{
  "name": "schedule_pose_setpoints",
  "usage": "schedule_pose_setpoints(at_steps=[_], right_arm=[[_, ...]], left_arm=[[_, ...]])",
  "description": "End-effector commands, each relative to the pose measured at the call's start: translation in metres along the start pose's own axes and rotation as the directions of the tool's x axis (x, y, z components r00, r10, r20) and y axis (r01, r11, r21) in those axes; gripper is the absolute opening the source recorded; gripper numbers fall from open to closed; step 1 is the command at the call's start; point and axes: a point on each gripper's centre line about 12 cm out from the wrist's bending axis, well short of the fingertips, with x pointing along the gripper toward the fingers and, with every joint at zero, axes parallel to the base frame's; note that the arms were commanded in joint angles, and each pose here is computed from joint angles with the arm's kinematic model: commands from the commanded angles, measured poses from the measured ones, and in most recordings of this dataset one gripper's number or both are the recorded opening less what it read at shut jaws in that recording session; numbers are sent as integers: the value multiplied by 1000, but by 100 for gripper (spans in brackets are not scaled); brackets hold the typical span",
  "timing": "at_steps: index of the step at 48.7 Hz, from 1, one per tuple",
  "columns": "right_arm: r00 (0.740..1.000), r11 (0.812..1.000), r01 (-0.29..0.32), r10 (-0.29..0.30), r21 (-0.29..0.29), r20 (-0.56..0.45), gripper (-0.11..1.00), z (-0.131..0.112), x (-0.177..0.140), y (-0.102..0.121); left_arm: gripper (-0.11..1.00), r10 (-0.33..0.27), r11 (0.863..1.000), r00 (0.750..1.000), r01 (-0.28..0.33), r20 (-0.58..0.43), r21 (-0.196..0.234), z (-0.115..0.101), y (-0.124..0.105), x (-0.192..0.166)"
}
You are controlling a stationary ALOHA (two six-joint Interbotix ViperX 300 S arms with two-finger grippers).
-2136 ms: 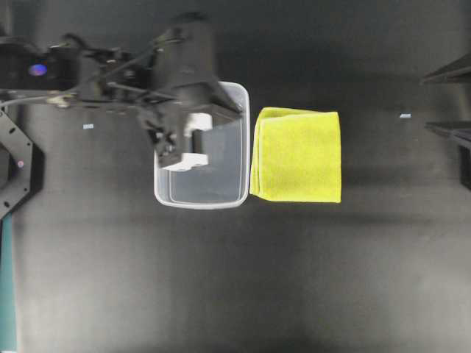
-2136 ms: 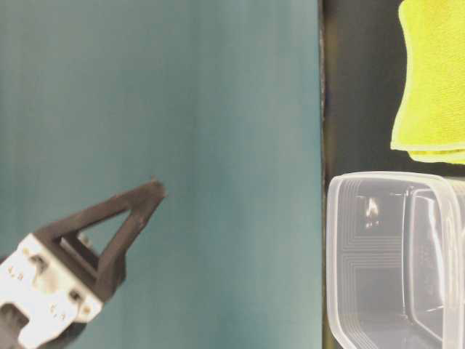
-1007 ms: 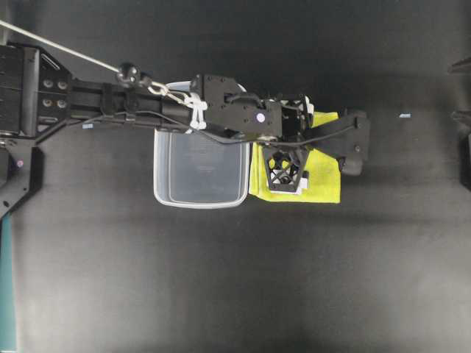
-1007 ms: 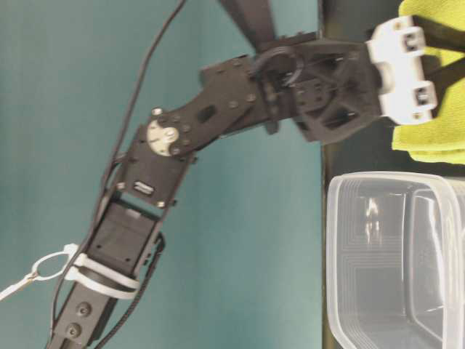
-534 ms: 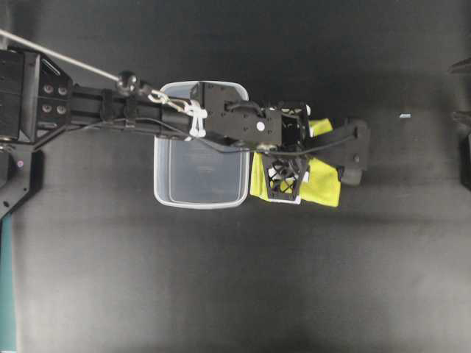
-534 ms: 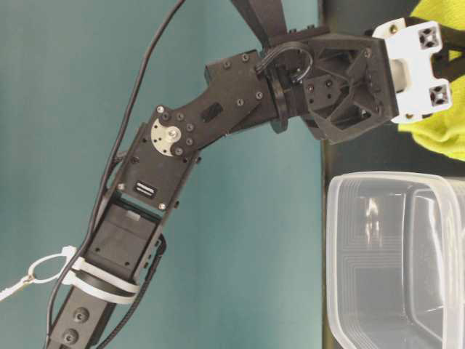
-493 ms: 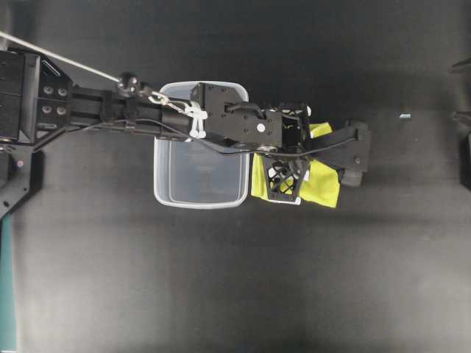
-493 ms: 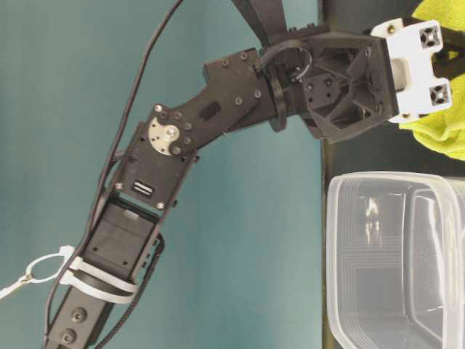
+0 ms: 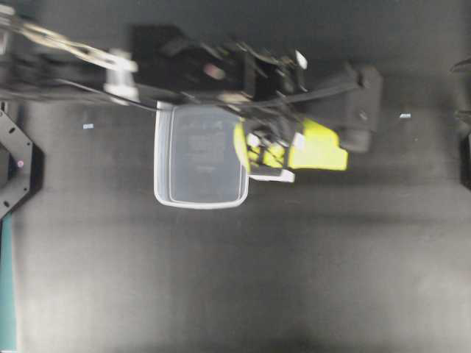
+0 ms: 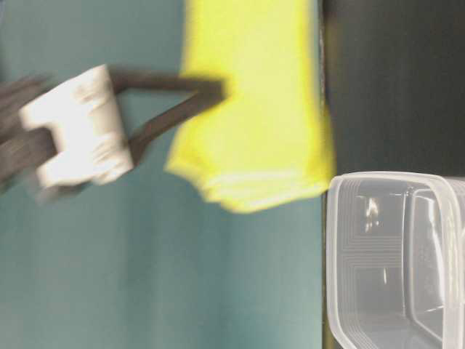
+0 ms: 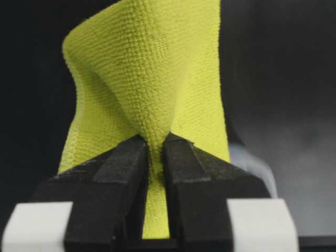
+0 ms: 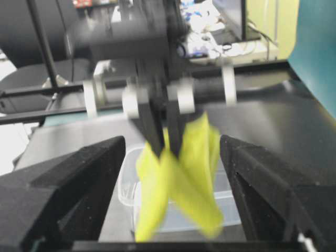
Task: Place the yellow towel into the container with the left arm.
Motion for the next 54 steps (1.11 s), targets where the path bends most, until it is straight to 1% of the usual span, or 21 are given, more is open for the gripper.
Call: schedule_pose_setpoints(at_steps=[1, 11, 14, 26, 41, 51, 53, 54], right_arm=[[1000, 1000, 0, 0, 3, 18, 71, 7, 0, 0], [999, 1000, -2, 2, 1, 48, 71, 9, 0, 0], [998, 1000, -2, 2, 1, 55, 71, 10, 0, 0], [998, 1000, -2, 2, 1, 64, 71, 11, 0, 0], [998, 1000, -2, 2, 3, 63, 71, 10, 0, 0], [998, 1000, -2, 2, 3, 61, 71, 9, 1, 0], [998, 1000, -2, 2, 3, 61, 71, 9, 1, 0], [998, 1000, -2, 2, 3, 61, 71, 9, 1, 0]], left_arm=[[6, 11, 1000, 1000, -11, 18, -11, -15, 4, -47], [6, 3, 1000, 998, -4, -60, -19, -59, 2, -42], [6, 5, 1000, 999, -6, -54, -22, -67, 2, -41], [6, 15, 1000, 1000, -15, 0, -23, -73, 3, -33], [6, 9, 1000, 998, -10, -55, -27, -92, 2, -15], [7, 14, 1000, 1000, -14, -18, -25, -94, 1, -8], [11, 13, 1000, 1000, -13, -17, -27, -95, 1, -7], [16, 13, 1000, 1000, -13, -19, -29, -96, 1, -5]])
